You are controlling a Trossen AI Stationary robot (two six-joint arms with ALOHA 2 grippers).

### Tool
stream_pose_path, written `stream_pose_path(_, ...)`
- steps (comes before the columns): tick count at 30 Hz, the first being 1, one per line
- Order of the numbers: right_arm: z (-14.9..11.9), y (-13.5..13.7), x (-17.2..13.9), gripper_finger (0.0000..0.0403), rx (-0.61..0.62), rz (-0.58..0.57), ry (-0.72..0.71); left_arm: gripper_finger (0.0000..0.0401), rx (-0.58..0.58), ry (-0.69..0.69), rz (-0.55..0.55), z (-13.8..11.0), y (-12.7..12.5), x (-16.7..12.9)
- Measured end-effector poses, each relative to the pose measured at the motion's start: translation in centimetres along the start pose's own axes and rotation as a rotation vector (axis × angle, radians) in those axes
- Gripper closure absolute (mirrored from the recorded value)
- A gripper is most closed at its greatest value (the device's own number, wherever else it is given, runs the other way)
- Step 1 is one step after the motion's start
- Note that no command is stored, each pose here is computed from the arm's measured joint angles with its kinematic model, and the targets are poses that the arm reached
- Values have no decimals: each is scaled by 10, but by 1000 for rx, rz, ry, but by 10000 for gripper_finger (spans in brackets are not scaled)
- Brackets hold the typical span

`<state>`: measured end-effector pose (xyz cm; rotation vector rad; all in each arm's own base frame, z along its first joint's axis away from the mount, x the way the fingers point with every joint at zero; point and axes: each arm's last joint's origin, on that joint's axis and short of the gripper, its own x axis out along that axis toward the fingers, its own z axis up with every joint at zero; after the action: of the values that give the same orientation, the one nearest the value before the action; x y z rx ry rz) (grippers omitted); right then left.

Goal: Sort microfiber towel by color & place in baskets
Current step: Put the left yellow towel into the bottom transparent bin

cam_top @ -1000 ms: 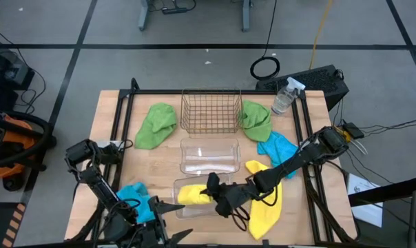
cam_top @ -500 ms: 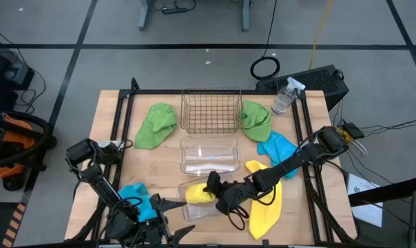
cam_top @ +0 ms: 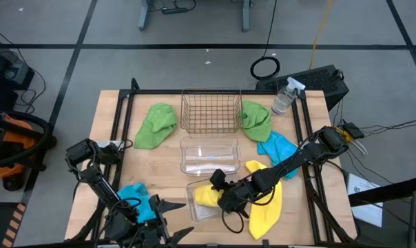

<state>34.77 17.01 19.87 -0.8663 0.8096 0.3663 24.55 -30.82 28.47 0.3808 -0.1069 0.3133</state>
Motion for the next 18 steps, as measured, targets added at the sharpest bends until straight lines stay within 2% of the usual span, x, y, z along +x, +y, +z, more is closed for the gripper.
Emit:
stream_pose_path(11,-8,2,-8,192,38,81,153,43,-1,1,0,0,0,0)
stream_pose_path(14,-12,4,-11,192,39,142,196,43,-1,1,-2,0,-1,-2)
stream_pose_path(18,-14,5,-14,191,110,197,206,43,-3,-1,-8,1,-1,-4)
